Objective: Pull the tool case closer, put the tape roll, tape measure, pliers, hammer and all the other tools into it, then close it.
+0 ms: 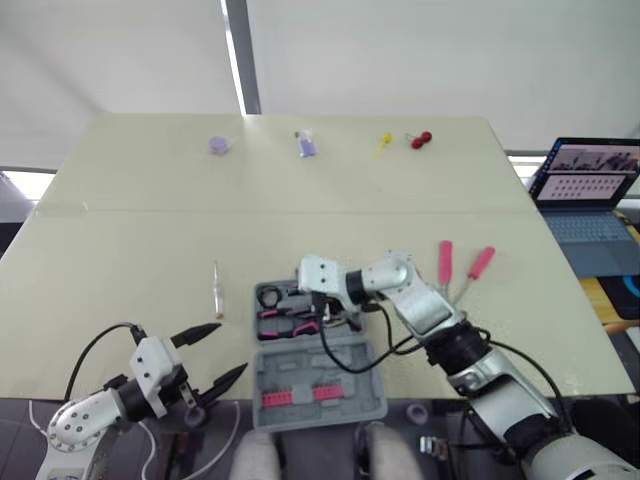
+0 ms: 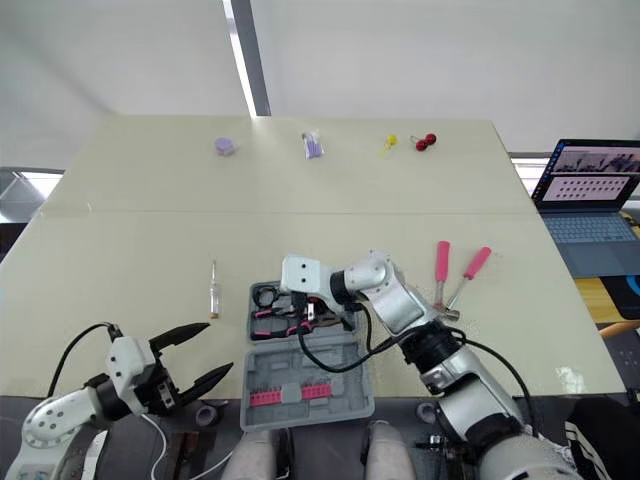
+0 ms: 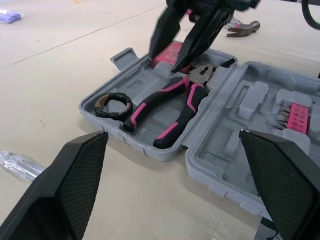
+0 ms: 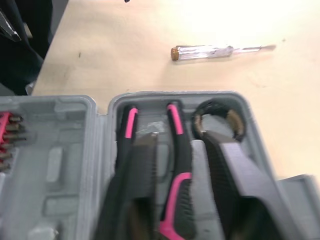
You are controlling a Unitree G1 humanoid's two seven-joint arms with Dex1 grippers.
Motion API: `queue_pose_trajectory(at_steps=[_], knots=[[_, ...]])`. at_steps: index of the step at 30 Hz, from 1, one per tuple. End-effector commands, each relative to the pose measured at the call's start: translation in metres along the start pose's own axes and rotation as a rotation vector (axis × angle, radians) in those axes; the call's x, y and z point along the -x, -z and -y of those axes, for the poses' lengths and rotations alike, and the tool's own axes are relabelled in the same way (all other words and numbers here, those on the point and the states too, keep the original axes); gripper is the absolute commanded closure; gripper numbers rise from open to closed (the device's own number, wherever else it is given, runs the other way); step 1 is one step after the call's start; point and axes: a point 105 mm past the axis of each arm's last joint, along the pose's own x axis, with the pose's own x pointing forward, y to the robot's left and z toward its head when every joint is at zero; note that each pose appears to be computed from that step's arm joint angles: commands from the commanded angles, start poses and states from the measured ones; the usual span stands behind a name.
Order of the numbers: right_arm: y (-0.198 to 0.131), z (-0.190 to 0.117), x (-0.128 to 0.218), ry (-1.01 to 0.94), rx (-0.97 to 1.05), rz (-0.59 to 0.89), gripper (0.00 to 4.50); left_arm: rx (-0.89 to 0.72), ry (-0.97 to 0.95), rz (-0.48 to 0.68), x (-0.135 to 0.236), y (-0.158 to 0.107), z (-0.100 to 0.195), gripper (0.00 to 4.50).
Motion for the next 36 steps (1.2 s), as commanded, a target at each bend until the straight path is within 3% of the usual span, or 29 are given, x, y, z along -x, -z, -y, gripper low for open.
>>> queue_pose_trajectory(at_steps=[1,12,19,27,36], knots=[[-0.004,0.007,0.0,0.037,-0.013,0.064,4.46,-0.032,0.004,0.018,-0.002,-0.008,0.0,0.0],[0.031,0.005,-0.008,0.043,-0.075,-0.019,4.46,-0.035,0.002,0.016,-0.002,-0.007,-0.002,0.0],[0.076,-0.005,-0.008,0.02,-0.139,-0.231,4.46,-0.033,0.0,0.015,-0.002,-0.006,-0.001,0.0],[0.105,-0.016,-0.009,0.015,-0.238,-0.352,4.46,-0.034,0.003,0.015,-0.002,-0.005,0.0,0.0],[0.11,-0.022,-0.011,0.002,-0.257,-0.338,4.46,-0.033,0.007,0.012,-0.002,-0.004,0.0,0.0]])
